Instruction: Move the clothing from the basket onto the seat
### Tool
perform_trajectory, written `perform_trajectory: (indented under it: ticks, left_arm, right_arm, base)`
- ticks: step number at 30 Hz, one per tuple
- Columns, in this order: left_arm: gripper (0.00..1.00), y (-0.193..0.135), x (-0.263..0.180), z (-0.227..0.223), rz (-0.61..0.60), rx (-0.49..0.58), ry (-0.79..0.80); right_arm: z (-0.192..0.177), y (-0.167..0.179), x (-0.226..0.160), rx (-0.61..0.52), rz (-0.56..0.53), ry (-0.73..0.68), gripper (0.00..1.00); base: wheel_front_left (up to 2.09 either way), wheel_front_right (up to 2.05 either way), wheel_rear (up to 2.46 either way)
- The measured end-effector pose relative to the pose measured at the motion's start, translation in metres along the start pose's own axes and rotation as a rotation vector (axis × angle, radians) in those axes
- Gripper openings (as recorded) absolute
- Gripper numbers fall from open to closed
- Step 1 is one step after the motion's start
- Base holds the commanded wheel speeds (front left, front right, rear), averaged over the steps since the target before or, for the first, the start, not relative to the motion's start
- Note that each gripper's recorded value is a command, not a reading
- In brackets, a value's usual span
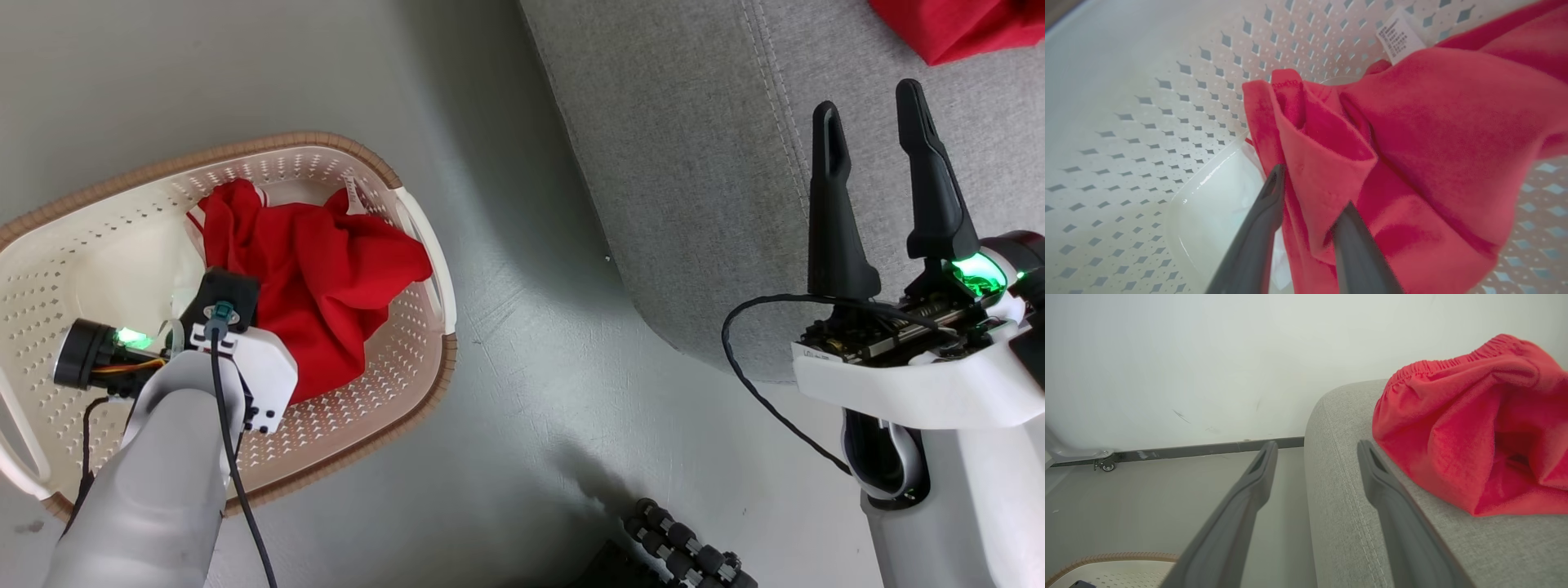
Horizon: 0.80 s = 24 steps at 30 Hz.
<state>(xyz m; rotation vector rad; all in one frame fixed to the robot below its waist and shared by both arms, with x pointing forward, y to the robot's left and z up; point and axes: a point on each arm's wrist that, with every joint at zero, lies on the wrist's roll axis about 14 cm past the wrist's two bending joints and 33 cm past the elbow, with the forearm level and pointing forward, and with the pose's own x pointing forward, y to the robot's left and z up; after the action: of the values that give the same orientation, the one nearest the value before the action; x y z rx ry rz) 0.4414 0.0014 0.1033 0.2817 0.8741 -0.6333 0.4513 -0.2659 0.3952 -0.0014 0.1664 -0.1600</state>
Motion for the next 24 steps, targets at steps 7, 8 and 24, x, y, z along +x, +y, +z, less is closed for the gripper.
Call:
perform_trajectory:
  ticks: [7,8,24]
  left_arm:
    - [0.00,0.005,0.001,-0.005,0.010,-0.006,0.012]
    - [0.00,0.005,0.001,-0.005,0.011,-0.007,0.012]
    - [0.00,0.023,-0.010,0.039,0.076,-0.091,-0.132]
  right_arm:
    - [0.002,0.006,0.011,-0.005,0.023,-0.020,1.00]
    - [0.004,0.008,0.013,-0.005,0.027,-0.025,1.00]
    - [0.014,0.037,0.025,-0.005,0.116,-0.067,1.00]
  base:
    - [0.00,0.00,0.00]
    - [0.00,0.00,0.00]
    - [0.00,0.00,0.00]
